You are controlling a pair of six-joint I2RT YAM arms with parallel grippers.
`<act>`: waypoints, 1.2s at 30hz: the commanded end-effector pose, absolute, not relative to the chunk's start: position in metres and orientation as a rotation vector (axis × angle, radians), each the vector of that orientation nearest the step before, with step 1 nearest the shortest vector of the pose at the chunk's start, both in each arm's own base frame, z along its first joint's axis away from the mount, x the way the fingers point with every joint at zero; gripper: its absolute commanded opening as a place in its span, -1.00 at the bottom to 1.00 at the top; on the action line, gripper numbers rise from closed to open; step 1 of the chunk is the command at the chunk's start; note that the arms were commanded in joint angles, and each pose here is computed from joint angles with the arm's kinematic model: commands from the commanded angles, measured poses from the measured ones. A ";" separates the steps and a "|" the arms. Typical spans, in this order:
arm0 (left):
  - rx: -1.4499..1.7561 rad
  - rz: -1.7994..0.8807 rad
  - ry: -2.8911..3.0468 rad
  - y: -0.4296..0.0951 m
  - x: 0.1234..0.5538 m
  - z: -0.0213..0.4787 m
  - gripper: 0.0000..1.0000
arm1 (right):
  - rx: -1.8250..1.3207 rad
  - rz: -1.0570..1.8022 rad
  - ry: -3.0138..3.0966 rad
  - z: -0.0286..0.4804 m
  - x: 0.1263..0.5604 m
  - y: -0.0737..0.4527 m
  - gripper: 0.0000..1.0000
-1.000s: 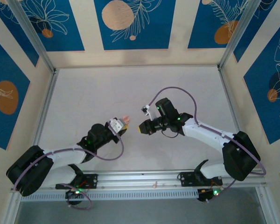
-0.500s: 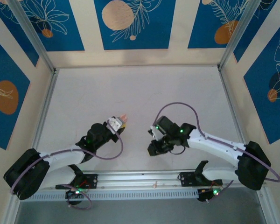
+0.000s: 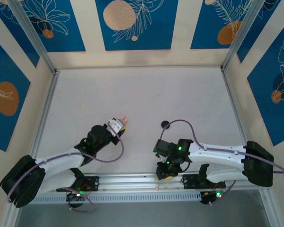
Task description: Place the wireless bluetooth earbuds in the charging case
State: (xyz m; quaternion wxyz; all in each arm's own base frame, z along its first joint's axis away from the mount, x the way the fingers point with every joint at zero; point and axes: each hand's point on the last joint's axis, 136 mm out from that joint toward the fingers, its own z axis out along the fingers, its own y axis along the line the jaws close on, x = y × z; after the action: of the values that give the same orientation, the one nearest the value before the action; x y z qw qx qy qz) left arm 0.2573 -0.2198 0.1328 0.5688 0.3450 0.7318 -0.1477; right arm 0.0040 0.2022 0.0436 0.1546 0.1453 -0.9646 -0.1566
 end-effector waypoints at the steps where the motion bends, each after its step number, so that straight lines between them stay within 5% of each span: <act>1: 0.782 -0.360 1.688 -0.223 0.259 0.151 -0.79 | 0.398 -0.391 -2.730 0.041 -0.007 0.206 -0.32; 25: 0.768 -0.352 1.676 -0.213 0.250 0.155 -0.79 | 0.558 -0.186 -2.647 0.017 -0.023 0.224 -0.27; 36: 0.768 -0.344 1.674 -0.212 0.250 0.154 -0.79 | 0.511 -0.152 -2.697 0.016 -0.008 0.216 -0.64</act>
State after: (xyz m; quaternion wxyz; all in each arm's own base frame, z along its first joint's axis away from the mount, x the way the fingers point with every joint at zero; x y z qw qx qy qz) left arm 0.2514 -0.2121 0.1547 0.5907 0.3350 0.7187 -0.1492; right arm -0.0145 0.2178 0.0159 0.2047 0.1872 -0.9589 -0.0605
